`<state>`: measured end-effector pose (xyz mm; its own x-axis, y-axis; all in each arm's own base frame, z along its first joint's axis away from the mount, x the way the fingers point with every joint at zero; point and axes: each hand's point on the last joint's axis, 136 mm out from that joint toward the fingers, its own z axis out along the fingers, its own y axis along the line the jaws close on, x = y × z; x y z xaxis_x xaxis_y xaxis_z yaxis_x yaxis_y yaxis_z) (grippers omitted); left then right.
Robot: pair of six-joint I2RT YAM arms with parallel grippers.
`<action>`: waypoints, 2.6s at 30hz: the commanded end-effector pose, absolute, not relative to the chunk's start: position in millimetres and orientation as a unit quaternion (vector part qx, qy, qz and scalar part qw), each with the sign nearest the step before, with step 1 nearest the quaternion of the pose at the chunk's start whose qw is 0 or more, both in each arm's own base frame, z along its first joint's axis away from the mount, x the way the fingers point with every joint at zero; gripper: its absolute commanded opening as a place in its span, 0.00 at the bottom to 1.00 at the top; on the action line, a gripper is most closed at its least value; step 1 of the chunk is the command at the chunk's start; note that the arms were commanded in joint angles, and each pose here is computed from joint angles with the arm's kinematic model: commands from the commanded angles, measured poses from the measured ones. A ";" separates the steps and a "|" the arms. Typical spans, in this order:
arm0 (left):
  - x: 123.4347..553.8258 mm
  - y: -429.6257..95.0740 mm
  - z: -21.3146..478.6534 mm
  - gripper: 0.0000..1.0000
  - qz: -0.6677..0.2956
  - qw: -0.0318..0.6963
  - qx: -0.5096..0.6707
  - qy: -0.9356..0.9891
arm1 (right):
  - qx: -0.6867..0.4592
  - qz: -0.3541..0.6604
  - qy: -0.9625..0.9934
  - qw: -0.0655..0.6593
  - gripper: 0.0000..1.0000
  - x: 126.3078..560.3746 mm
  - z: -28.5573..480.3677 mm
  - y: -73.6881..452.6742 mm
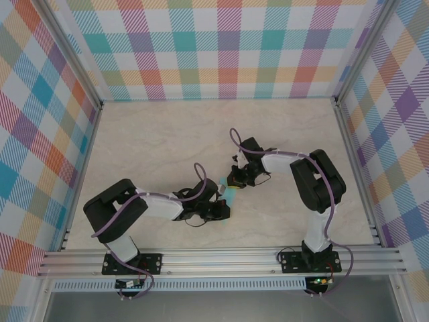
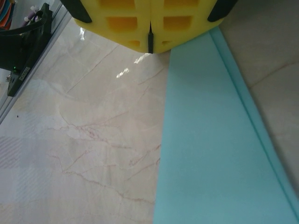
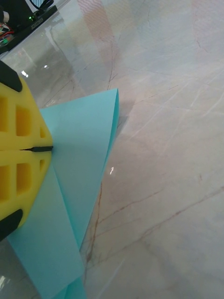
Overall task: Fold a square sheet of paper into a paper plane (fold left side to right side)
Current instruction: Fold the wing for the fifth time at the center of the table, then turn over the paper plane at the center of the table.
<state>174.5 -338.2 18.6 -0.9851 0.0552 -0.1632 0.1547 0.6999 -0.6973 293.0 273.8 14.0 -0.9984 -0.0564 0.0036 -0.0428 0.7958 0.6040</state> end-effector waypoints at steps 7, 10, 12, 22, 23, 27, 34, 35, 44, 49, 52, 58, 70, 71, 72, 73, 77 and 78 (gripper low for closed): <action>135.4 -317.0 14.2 0.03 -0.352 0.013 0.067 0.934 | 0.030 -0.303 -0.952 -0.025 0.09 311.6 22.1 265.3; 144.2 -316.2 36.3 0.04 -0.351 0.049 0.083 0.932 | 0.049 -0.304 -0.950 -0.058 0.13 325.0 50.8 267.8; 153.3 -311.5 54.4 0.05 -0.344 0.088 0.092 0.930 | 0.062 -0.292 -0.951 -0.084 0.20 333.4 72.4 265.6; 210.3 -224.3 127.6 0.21 -0.215 0.333 0.011 0.918 | 0.038 -0.227 -0.966 -0.118 0.50 313.9 118.3 233.1; 213.5 -216.8 131.8 0.24 -0.204 0.349 0.003 0.915 | 0.035 -0.224 -0.967 -0.112 0.54 306.3 117.2 234.5; 229.3 -199.3 153.7 0.33 -0.175 0.406 -0.031 0.897 | 0.038 -0.196 -0.976 -0.090 0.81 277.1 104.7 248.3; 239.0 -187.4 168.3 0.39 -0.151 0.439 -0.057 0.884 | 0.048 -0.123 -0.989 -0.066 0.90 251.1 67.9 269.7; 238.6 -186.8 168.0 0.39 -0.150 0.438 -0.057 0.884 | 0.052 -0.111 -0.990 -0.063 0.88 249.7 63.0 271.6; 235.5 -176.0 170.4 0.42 -0.145 0.445 -0.068 0.881 | 0.051 -0.079 -0.994 -0.050 0.29 241.7 48.6 268.2; 235.0 -170.2 175.9 0.48 -0.136 0.451 -0.067 0.880 | 0.089 -0.171 -0.979 -0.068 0.03 238.2 84.2 293.9; 234.7 -165.8 179.3 0.50 -0.131 0.457 -0.069 0.877 | 0.120 -0.243 -0.958 -0.095 0.00 235.4 111.4 310.6; 234.6 -160.3 185.2 0.51 -0.130 0.467 -0.074 0.871 | 0.115 -0.316 -0.937 -0.088 0.00 233.8 106.8 302.1; 234.2 -160.7 186.0 0.53 -0.129 0.464 -0.074 0.873 | 0.050 -0.175 -0.980 -0.086 0.26 243.3 57.0 203.7; 234.2 -160.8 186.0 0.53 -0.130 0.465 -0.074 0.873 | 0.049 -0.152 -0.983 -0.087 0.28 241.9 62.5 195.0; 234.4 -161.3 186.3 0.54 -0.130 0.465 -0.073 0.873 | 0.049 -0.138 -0.985 -0.089 0.30 240.5 68.2 189.6; 234.6 -161.3 186.0 0.56 -0.130 0.465 -0.074 0.872 | 0.047 -0.129 -0.986 -0.091 0.32 238.6 74.5 185.8; 235.0 -161.0 185.7 0.65 -0.130 0.467 -0.076 0.871 | 0.048 -0.130 -0.987 -0.082 0.43 219.6 91.1 192.1; 235.1 -161.2 185.6 0.68 -0.131 0.467 -0.077 0.871 | 0.053 -0.135 -0.986 -0.078 0.44 213.9 91.6 198.2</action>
